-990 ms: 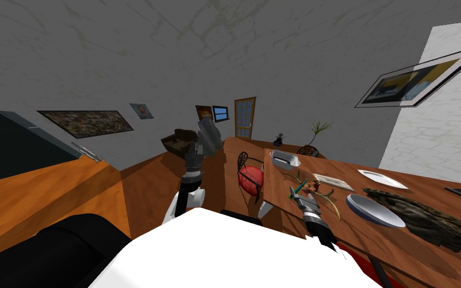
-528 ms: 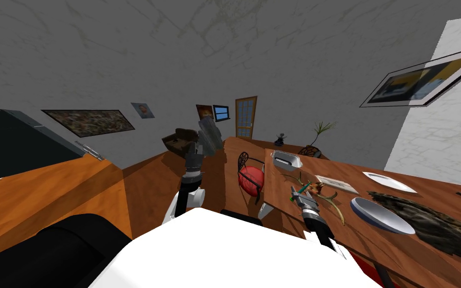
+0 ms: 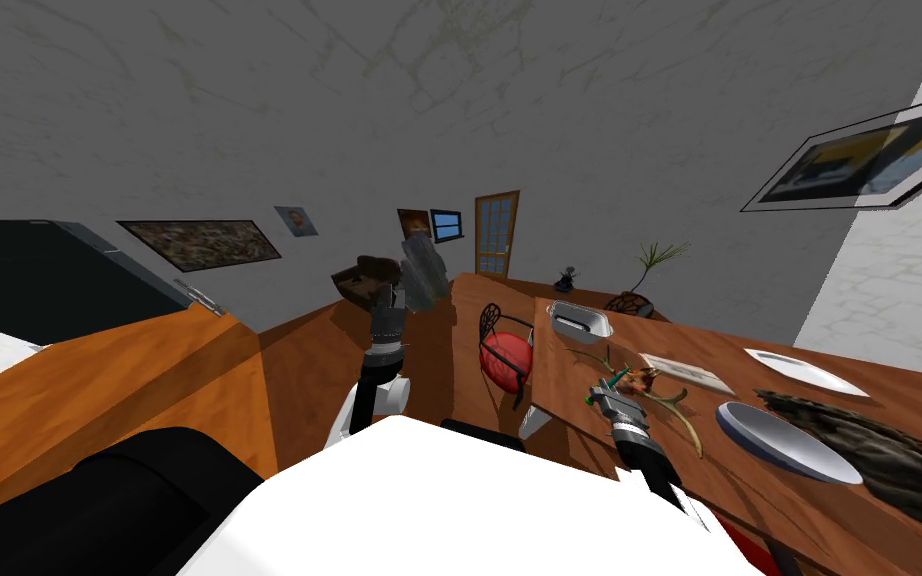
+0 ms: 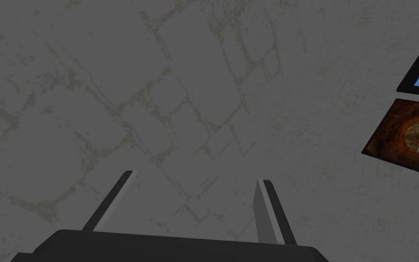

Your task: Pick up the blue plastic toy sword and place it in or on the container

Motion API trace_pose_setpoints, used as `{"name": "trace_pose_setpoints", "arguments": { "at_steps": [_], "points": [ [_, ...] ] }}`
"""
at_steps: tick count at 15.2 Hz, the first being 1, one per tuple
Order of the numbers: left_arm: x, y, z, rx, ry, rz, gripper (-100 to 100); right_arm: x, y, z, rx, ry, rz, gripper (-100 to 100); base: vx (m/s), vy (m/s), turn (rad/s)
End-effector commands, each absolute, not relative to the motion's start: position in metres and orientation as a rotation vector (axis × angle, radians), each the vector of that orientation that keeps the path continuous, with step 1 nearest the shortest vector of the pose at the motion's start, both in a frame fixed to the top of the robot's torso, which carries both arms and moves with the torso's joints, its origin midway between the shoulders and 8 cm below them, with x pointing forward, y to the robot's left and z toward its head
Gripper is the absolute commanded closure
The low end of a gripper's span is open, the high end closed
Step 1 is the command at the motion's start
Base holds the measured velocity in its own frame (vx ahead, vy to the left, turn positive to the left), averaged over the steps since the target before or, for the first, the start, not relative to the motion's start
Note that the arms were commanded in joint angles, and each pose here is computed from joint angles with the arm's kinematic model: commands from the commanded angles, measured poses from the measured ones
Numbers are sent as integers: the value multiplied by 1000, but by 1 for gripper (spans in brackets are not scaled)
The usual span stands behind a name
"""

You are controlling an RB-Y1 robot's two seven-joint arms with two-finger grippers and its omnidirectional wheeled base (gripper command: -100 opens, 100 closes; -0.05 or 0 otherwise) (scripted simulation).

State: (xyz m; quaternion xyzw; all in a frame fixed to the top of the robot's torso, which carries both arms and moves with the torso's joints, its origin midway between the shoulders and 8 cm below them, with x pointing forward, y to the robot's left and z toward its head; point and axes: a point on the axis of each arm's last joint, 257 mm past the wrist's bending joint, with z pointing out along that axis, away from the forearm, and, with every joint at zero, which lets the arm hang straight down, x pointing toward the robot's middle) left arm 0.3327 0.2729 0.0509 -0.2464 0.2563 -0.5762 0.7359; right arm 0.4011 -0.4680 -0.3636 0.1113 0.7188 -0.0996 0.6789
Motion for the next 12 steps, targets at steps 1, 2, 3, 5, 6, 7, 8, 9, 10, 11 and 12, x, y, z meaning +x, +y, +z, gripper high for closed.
{"name": "trace_pose_setpoints", "arguments": {
  "at_steps": [1, 2, 3, 5, 6, 7, 8, 9, 10, 11, 12],
  "points": [
    [333, 273, 51, -541, 563, -1266, 0, 394, -492, -358, 292, 1604, -228, 100, -79, 95, 330],
    [333, 273, 51, -541, 563, -1266, 0, 392, -500, -355, 304, 1600, -232, 100, -49, 86, 358],
    [333, 273, 51, -541, 563, -1266, 0, 389, -509, -352, 316, 1596, -236, 100, -9, 74, 305],
    [333, 273, 51, -541, 563, -1266, 0, 384, -529, -345, 340, 1586, -247, 100, 29, 63, 271],
    [333, 273, 51, -541, 563, -1266, 0, 381, -540, -341, 352, 1581, -253, 100, 48, 34, 270],
    [333, 273, 51, -541, 563, -1266, 0, 378, -551, -337, 364, 1576, -260, 100, 57, 23, 261],
    [333, 273, 51, -541, 563, -1266, 0, 375, -563, -332, 375, 1571, -267, 100, 63, 13, 268],
    [333, 273, 51, -541, 563, -1266, 0, 371, -575, -327, 387, 1567, -275, 100, 82, 3, 250],
    [333, 273, 51, -541, 563, -1266, 0, 368, -587, -322, 398, 1563, -283, 100, 97, -3, 280],
    [333, 273, 51, -541, 563, -1266, 0, 364, -599, -317, 410, 1559, -292, 100, 105, -20, 265],
    [333, 273, 51, -541, 563, -1266, 0, 360, -611, -311, 421, 1556, -300, 100, 113, -32, 229]
  ]
}}
